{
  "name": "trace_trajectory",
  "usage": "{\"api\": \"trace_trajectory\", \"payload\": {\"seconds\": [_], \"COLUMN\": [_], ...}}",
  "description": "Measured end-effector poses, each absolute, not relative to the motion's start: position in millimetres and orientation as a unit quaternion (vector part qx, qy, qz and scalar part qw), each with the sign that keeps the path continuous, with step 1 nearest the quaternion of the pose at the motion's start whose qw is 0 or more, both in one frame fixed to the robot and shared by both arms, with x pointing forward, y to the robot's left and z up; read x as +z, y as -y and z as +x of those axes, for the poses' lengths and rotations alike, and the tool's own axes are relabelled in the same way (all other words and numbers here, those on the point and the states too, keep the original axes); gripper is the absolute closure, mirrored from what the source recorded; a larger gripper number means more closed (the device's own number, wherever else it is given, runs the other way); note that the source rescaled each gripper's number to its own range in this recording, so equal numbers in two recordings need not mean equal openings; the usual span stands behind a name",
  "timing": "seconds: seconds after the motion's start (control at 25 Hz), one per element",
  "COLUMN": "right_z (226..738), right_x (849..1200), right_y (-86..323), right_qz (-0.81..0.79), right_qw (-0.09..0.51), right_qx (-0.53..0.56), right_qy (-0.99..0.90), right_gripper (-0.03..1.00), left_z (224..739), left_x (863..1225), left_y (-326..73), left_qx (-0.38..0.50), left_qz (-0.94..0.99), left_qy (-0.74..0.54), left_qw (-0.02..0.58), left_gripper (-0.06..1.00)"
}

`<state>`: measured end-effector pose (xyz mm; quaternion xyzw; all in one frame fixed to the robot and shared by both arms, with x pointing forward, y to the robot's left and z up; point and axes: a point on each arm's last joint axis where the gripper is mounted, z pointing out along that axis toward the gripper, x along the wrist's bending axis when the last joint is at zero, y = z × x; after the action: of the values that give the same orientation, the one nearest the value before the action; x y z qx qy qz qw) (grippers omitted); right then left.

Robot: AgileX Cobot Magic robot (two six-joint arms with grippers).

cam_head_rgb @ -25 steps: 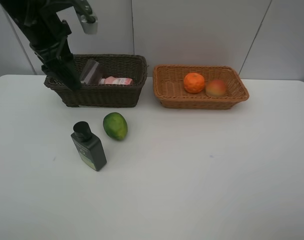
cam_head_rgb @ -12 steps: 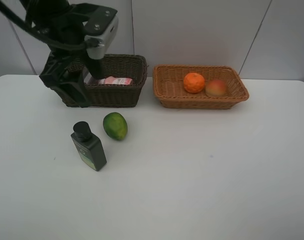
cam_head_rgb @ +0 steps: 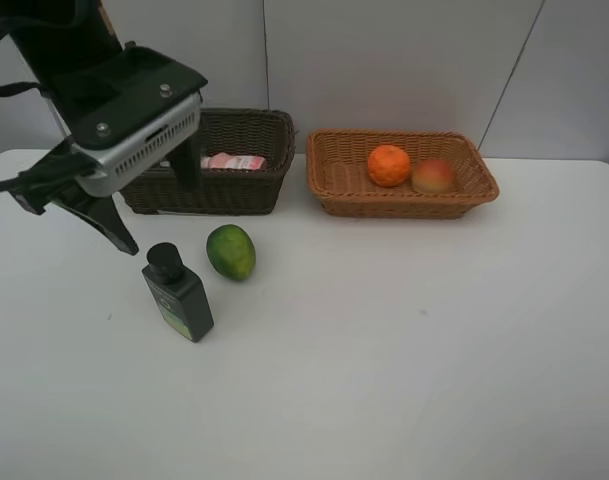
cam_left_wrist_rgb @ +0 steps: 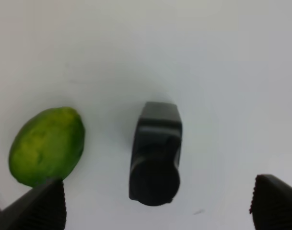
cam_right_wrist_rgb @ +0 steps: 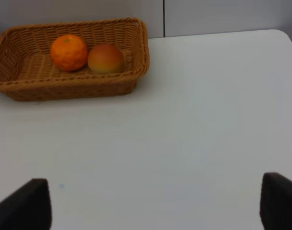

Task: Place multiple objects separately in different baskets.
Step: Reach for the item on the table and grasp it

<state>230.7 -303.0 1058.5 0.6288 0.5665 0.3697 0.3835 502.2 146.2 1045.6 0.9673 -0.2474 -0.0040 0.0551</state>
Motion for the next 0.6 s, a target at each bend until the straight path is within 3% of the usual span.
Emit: {"api": "trace_trajectory", "payload": {"seconds": [0.6], "right_z": [230.7], "right_x": [1058.5], "right_y": [303.0], "right_qz": [0.629], "right_qw": [0.384], "right_qx": [0.37], "right_qy": [-0.566], "right_gripper": [0.09], "left_z": [505.8], "left_x": [1021.6], "left_y": [-143.4], "left_qx": [-0.019], "left_qz": [0.954], "left_qy": [0.299], "left_qw": [0.03], "left_gripper": [-0.05]}}
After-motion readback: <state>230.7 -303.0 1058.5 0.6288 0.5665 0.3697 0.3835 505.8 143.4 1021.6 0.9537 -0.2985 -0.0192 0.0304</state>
